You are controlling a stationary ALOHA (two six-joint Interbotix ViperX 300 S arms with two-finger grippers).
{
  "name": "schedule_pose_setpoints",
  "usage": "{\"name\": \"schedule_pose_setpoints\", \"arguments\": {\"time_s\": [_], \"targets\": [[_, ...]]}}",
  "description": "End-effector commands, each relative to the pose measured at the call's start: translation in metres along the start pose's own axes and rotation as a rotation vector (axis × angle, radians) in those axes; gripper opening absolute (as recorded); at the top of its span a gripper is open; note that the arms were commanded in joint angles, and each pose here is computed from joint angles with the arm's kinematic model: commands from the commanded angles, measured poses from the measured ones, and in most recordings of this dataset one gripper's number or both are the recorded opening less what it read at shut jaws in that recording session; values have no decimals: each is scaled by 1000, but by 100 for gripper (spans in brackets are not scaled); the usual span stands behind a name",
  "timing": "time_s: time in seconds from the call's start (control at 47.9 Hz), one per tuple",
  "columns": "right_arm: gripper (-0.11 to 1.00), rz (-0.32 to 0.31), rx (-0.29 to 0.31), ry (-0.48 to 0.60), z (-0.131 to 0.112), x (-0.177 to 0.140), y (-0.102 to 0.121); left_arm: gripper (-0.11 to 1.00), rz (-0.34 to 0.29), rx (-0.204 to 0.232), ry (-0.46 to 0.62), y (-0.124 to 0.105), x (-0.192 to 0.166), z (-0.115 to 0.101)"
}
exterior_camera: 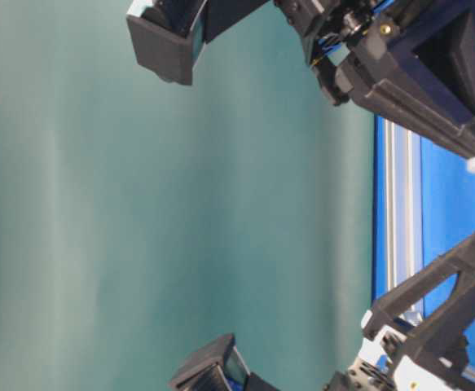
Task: Insert the wire through the string loop located in the center.
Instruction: 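Move the open left gripper to the plug emerging past the loop, then close the left gripper on the plug and open the right gripper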
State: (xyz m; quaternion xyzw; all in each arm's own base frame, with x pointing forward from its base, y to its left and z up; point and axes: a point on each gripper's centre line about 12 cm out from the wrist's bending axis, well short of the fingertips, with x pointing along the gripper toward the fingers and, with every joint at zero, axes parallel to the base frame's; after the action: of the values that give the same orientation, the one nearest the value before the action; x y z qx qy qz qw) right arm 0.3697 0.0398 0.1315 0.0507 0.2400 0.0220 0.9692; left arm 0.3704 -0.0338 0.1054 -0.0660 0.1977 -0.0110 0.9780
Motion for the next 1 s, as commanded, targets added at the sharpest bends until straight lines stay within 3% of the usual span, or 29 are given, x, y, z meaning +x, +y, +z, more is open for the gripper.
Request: {"name": "schedule_pose_setpoints", "arguments": {"time_s": [0.0, 0.981], "targets": [[-2, 5, -3, -27, 8, -1, 2, 91, -4, -1, -32, -2, 2, 10], [-2, 5, -3, -26, 8, -1, 2, 87, -1, -3, -15, -1, 1, 9]]}}
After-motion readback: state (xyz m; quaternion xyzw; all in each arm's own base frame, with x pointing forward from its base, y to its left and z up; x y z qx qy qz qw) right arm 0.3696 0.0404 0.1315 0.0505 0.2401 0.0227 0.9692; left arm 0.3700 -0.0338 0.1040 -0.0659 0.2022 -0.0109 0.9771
